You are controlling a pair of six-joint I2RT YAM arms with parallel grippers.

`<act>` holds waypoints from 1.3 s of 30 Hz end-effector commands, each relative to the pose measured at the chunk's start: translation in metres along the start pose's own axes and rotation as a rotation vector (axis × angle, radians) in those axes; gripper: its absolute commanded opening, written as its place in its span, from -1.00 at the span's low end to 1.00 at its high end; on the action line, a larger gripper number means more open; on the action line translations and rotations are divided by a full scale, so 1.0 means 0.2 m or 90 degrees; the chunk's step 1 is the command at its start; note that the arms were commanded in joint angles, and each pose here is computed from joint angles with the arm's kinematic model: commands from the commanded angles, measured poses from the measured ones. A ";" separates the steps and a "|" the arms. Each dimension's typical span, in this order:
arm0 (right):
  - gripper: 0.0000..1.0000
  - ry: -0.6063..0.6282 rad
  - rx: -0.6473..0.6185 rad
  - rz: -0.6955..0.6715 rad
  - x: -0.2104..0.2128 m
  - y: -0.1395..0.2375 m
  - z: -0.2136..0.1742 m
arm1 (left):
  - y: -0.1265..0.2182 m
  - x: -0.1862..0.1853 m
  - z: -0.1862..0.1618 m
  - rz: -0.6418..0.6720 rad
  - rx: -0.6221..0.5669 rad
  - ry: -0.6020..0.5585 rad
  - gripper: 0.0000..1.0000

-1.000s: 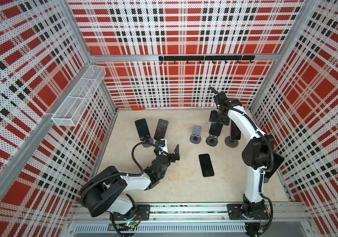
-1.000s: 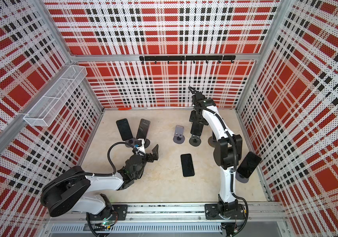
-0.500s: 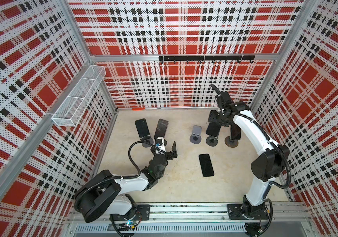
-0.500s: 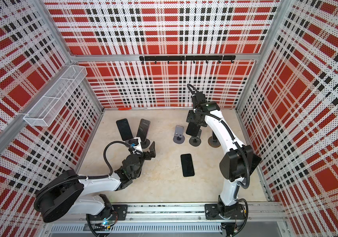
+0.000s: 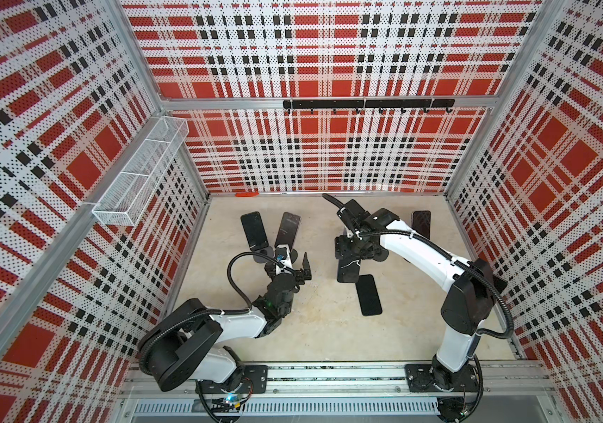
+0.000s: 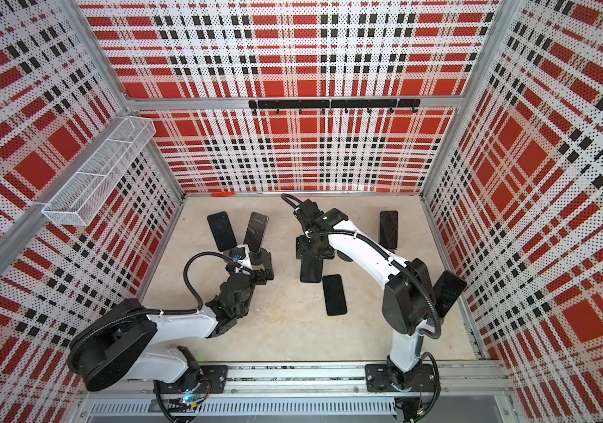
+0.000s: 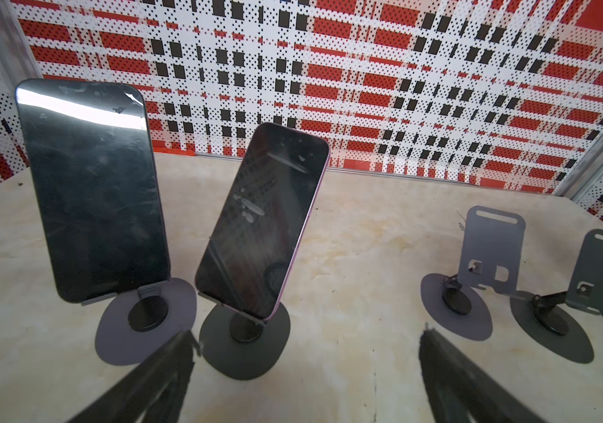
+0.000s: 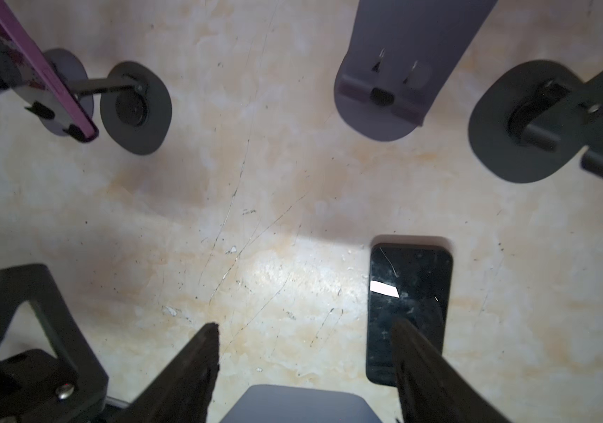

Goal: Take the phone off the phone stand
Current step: 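Carry the phone toward the robot and lower it beside the black phone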

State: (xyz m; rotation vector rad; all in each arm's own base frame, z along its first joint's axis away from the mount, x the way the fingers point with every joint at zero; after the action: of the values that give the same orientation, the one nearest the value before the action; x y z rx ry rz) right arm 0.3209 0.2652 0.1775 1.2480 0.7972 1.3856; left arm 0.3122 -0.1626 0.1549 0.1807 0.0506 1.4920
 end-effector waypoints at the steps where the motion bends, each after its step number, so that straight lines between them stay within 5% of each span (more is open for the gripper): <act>1: 0.39 -0.001 0.028 0.001 0.04 -0.08 -0.07 | 0.00 0.04 0.02 0.029 -0.008 0.000 0.96; 16: 0.39 0.048 0.177 -0.080 0.01 -0.39 -0.45 | 0.02 0.05 0.02 0.023 -0.011 0.014 0.96; 39: 0.49 0.037 0.198 -0.128 -0.11 -0.60 -0.54 | 0.02 0.04 0.02 0.016 -0.011 0.021 0.96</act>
State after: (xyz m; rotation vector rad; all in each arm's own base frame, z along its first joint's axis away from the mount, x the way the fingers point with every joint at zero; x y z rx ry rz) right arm 0.2493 0.2904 0.0458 1.3323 1.1677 1.1935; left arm 0.3103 -0.1580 0.1594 0.1521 0.0636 1.5116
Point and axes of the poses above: each gripper's point midway between its finger pads, its own y axis back along the fingers, its own x axis along the line the jaws close on, z = x × y, the point moved 2 cm from there along y, back along the fingers, and after that the axes turned 13 degrees about -y, right-handed, at the moved point
